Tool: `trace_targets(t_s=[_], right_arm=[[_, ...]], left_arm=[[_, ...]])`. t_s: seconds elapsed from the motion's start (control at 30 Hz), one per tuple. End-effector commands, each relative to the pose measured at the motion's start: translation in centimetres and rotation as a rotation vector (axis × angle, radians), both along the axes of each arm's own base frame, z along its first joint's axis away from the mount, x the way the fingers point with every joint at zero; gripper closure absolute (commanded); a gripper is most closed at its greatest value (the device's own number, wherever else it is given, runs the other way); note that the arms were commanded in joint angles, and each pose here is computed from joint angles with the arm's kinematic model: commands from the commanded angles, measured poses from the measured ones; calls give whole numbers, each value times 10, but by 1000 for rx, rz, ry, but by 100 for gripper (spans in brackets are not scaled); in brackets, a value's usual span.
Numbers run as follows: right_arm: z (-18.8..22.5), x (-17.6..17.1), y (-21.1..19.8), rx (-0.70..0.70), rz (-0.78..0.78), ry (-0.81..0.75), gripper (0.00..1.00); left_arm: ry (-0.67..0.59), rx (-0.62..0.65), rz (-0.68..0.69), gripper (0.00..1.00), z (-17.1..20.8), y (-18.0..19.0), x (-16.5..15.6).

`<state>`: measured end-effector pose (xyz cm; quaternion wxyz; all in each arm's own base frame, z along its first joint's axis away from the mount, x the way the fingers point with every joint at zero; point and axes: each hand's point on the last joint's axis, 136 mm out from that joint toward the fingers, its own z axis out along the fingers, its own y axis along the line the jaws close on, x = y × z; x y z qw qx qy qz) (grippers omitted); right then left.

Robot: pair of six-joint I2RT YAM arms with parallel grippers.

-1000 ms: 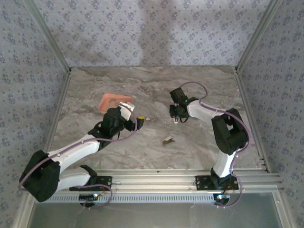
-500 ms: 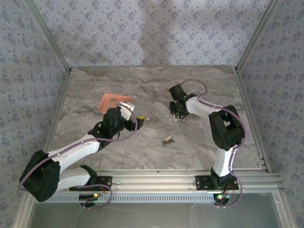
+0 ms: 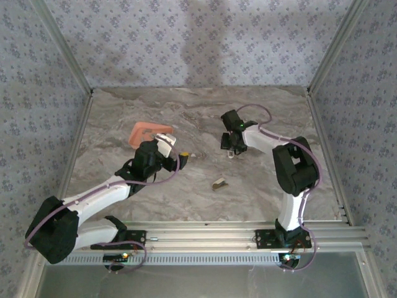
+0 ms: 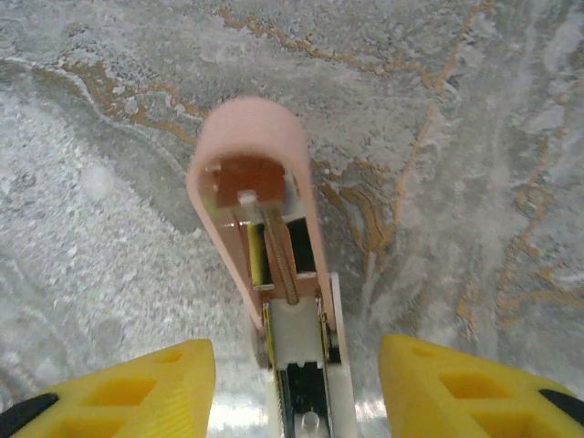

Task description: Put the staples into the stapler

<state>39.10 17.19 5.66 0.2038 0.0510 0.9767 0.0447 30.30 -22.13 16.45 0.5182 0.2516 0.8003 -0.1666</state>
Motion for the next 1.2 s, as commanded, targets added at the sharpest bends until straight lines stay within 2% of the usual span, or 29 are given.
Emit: trace_targets(t_s=[0.0,0.1,0.23,0.33,0.57,0.8,1.0,1.17], right_arm=[[49,-11,-8,7,-5,-80,45],[63,-42,-4,15,25,-65,40],[47,-106,0,-1,69,57,35],[33,-146,3,22,43,150,32],[10,-209,27,122,44,309,24],[-6,-220,44,200,74,361,22],[-15,-209,61,207,124,367,23],[-11,-188,78,226,175,314,25]], left_arm=[[-7,-13,-4,7,9,3,-4],[6,-15,3,7,8,5,-7],[25,-14,8,7,2,8,-11],[38,-16,11,8,-2,9,-13],[53,-26,26,8,-9,15,-19],[43,-40,35,8,-7,17,-20],[33,-39,33,8,-5,17,-19],[23,-34,37,7,-4,19,-19]])
